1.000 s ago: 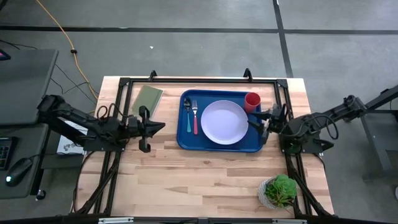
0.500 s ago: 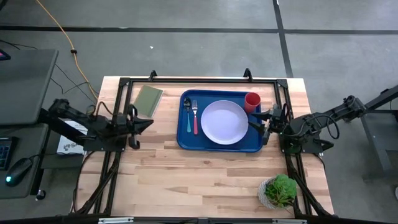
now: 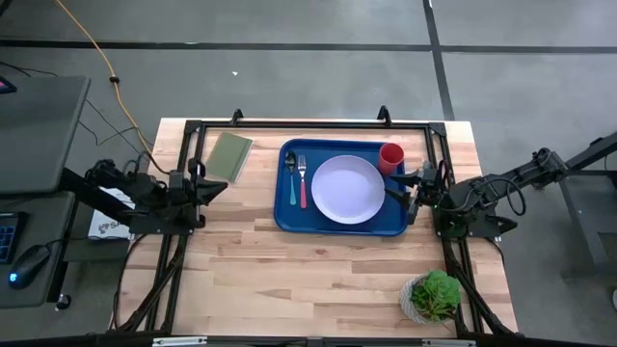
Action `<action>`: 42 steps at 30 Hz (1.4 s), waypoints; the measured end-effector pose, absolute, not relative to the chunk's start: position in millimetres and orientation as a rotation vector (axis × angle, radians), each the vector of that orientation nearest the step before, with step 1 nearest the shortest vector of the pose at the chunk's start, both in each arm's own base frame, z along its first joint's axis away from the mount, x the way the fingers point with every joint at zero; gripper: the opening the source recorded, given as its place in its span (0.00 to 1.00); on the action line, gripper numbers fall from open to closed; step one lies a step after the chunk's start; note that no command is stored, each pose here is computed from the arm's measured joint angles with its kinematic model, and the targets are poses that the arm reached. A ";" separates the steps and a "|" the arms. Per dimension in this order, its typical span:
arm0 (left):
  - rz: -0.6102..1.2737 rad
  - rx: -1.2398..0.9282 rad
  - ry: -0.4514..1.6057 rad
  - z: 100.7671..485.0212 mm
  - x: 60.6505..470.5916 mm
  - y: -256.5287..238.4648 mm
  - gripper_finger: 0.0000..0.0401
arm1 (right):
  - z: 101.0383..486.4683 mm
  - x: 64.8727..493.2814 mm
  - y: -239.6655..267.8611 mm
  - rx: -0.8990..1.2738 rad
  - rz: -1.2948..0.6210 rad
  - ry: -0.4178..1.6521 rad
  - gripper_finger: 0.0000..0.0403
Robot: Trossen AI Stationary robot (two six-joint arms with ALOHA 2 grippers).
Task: Pick and place plate/cup/fork/spoon on tray
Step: Return to Home Position
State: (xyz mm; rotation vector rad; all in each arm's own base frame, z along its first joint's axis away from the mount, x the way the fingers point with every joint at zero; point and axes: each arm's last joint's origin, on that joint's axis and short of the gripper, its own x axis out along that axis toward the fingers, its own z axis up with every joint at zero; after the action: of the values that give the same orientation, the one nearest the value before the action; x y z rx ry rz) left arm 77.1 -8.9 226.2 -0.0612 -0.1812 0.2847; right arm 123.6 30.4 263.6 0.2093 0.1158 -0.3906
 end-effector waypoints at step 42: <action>0.417 -0.036 -0.120 250.4 62.4 2.7 0.00 | 240.2 136.1 -2.0 0.362 -0.669 0.246 0.50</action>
State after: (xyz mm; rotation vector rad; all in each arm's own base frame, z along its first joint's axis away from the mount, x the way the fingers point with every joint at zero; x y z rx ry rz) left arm 62.4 2.7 250.4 -0.0362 -0.1199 0.4166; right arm 136.1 -2.0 240.2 0.3623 0.2465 -0.6687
